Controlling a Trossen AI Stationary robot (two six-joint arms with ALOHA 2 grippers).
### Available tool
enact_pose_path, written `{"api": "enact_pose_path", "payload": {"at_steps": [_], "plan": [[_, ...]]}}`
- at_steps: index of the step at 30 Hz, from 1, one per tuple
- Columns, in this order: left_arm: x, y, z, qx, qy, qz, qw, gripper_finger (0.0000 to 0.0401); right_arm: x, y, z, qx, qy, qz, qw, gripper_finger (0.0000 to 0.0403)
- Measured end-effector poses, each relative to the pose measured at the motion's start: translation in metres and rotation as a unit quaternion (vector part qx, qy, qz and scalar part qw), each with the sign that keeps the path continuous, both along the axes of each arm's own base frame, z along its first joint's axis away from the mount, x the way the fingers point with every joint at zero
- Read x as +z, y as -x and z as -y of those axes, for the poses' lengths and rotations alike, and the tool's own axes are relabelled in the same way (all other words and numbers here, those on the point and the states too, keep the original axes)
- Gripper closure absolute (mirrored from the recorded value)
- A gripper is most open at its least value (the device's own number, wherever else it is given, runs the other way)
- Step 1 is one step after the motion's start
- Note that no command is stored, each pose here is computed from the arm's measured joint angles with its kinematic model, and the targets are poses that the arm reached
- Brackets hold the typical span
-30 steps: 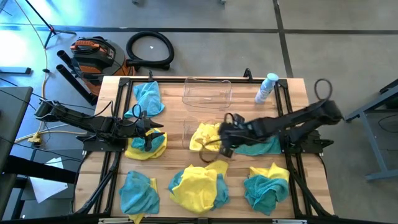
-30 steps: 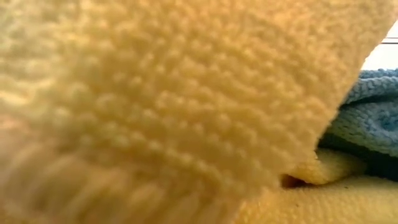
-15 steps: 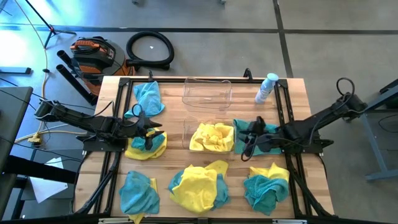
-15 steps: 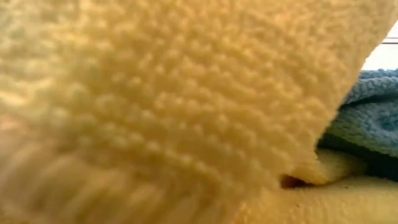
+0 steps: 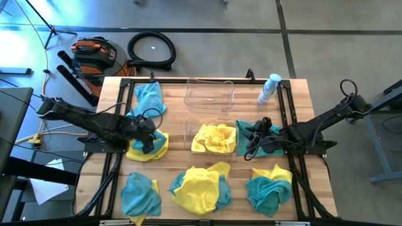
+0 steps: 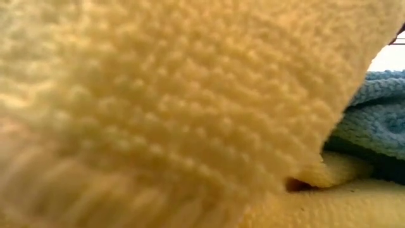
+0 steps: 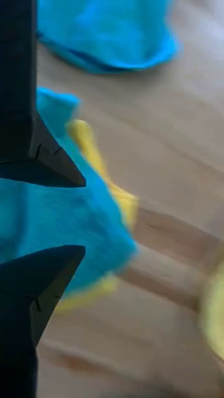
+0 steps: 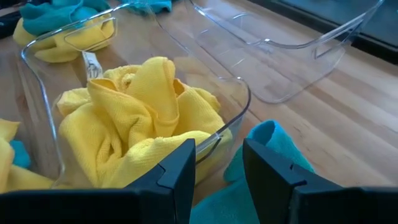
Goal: Sort microfiber towel by color & place in baskets
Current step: Put the blue towel into the top transparent bin
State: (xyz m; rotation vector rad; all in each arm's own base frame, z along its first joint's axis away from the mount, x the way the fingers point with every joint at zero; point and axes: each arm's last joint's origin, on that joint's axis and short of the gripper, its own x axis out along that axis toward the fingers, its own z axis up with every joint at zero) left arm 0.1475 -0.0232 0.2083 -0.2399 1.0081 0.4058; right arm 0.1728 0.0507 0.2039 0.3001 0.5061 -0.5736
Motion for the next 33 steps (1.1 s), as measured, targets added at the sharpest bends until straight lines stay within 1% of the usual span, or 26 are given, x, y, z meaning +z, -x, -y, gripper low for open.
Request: {"api": "enact_pose_path", "payload": {"at_steps": [3, 5, 11, 13, 16, 20, 21, 23, 26, 28, 33], "plan": [[-0.012, -0.002, 0.001, 0.018, 0.012, -0.058, 0.998, 0.0249, 0.0, 0.0, 0.0, -0.002, 0.002, 0.001, 1.0, 0.0274], [-0.018, -0.005, 0.003, 0.026, 0.022, -0.081, 0.996, 0.0249, 0.0, 0.0, 0.0, -0.002, 0.003, 0.0, 1.0, 0.0274], [-0.035, -0.016, 0.005, 0.028, 0.011, -0.136, 0.99, 0.025, 0.0, 0.0, 0.0, -0.002, 0.003, 0.0, 1.0, 0.0274], [-0.04, -0.018, 0.006, 0.028, 0.01, -0.154, 0.988, 0.0257, 0.0, 0.0, 0.0, -0.002, 0.002, 0.0, 1.0, 0.0274], [-0.047, -0.021, 0.007, 0.023, 0.005, -0.178, 0.984, 0.0293, 0.0, 0.0, 0.0, -0.002, 0.002, 0.001, 1.0, 0.0274], [-0.049, -0.021, 0.007, 0.017, 0.004, -0.188, 0.982, 0.038, 0.0, 0.0, 0.0, -0.002, 0.002, 0.0, 1.0, 0.0274], [-0.047, -0.021, 0.007, 0.016, 0.005, -0.186, 0.982, 0.039, 0.0, 0.0, 0.0, -0.002, 0.002, 0.0, 1.0, 0.0274], [-0.039, -0.022, 0.007, 0.015, 0.008, -0.181, 0.983, 0.039, 0.0, 0.0, 0.0, -0.002, 0.002, 0.0, 1.0, 0.0274], [-0.015, -0.022, 0.007, 0.016, -0.001, -0.185, 0.983, 0.0398, 0.0, 0.0, 0.0, -0.002, 0.003, 0.0, 1.0, 0.0274], [0.008, -0.022, 0.006, 0.02, -0.016, -0.18, 0.983, 0.0398, 0.0, 0.0, 0.0, -0.002, 0.003, 0.0, 1.0, 0.0274], [0.069, -0.027, 0.003, 0.037, -0.062, -0.117, 0.99, 0.04, 0.0, 0.0, 0.0, -0.002, 0.003, -0.001, 1.0, 0.0274]]}}
